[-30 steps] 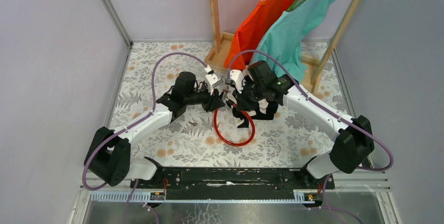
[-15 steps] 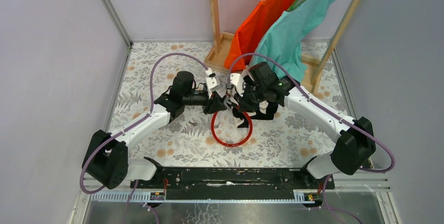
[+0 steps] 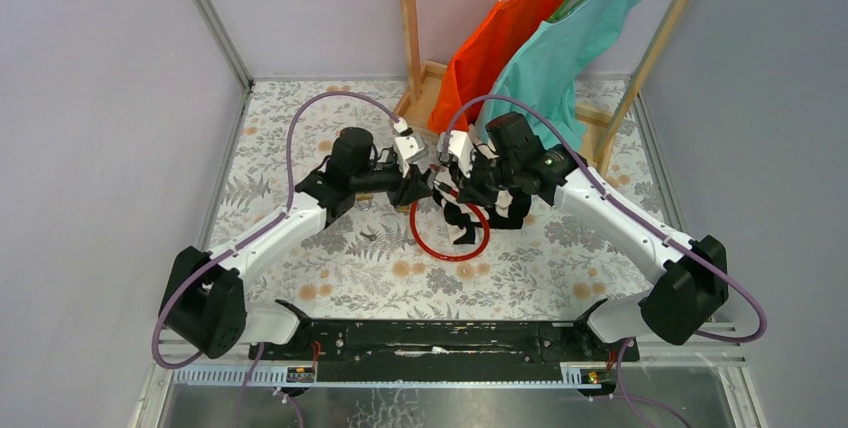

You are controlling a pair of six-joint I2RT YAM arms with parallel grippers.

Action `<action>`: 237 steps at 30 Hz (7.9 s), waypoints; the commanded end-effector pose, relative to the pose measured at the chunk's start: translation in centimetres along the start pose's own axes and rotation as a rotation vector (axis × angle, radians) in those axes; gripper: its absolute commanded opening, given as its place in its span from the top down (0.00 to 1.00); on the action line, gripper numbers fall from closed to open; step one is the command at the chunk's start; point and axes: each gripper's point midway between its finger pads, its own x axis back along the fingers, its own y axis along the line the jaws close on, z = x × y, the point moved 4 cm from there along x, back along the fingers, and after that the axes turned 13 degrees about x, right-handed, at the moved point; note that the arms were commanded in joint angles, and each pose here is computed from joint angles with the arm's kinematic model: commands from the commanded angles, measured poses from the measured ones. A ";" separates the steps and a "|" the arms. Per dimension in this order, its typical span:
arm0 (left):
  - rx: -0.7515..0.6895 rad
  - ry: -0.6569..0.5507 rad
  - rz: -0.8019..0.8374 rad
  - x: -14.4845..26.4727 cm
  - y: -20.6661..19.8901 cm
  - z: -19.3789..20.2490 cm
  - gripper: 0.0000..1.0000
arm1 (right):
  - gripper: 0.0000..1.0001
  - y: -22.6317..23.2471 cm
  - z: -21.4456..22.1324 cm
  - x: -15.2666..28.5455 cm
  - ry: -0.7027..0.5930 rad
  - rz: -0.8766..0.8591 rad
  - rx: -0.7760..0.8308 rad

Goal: Lock with the key
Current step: Lock the lock, then place the lock at the center of the board.

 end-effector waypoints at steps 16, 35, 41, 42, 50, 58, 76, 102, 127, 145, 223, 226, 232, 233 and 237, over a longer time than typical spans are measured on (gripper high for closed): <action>-0.236 -0.060 0.197 -0.7 -2.5 -0.9 1.00 | 1.00 -3.7 -6.2 2.0 -0.260 0.225 0.306; -0.260 -0.052 0.273 0.0 -4.7 1.5 1.00 | 0.91 -0.8 -3.6 0.6 -0.299 0.139 0.264; -0.256 -0.007 0.268 -0.9 -5.2 1.5 1.00 | 0.90 -0.4 -2.4 0.7 -0.266 0.160 0.254; -0.253 -0.003 0.271 -1.1 -5.4 1.4 1.00 | 0.90 -0.4 -2.3 0.8 -0.260 0.168 0.253; -0.178 0.027 0.250 -2.9 -5.9 0.8 1.00 | 0.85 -0.2 -0.6 1.1 -0.238 0.202 0.190; -0.155 0.061 0.202 -3.8 -5.3 1.2 1.00 | 0.76 -1.1 0.6 1.8 -0.228 0.221 0.109; -0.165 0.067 0.175 -3.8 -4.8 1.5 1.00 | 0.43 -1.2 2.2 3.6 -0.142 0.248 -0.008; -0.163 0.065 0.151 -3.9 -4.6 1.2 1.00 | 0.43 -1.3 -3.6 7.4 -0.296 0.167 -0.269; -0.167 0.066 0.152 -3.9 -4.6 1.4 1.00 | 0.57 -1.5 -2.4 6.1 -0.270 0.000 -0.477; -0.159 0.063 0.157 -3.9 -4.6 1.5 1.00 | 0.82 -1.7 -1.1 5.1 -0.235 -0.057 -0.261; -0.236 0.066 0.213 -3.2 -5.4 2.4 1.00 | 0.45 -1.0 -2.8 5.1 -0.261 -0.194 0.112; -0.236 0.065 0.212 -3.2 -5.3 2.3 1.00 | 0.54 -0.9 -2.4 4.7 -0.248 -0.199 0.105; -0.236 0.065 0.211 -3.1 -5.4 2.4 1.00 | 0.67 -1.0 -1.9 4.7 -0.214 -0.208 0.130; -0.235 0.066 0.212 -3.1 -5.4 2.4 1.00 | 0.67 -1.1 -1.9 4.7 -0.208 -0.206 0.136; -0.238 0.066 0.211 -3.1 -5.4 2.5 1.00 | 0.60 -1.4 -1.9 4.9 -0.192 -0.195 0.155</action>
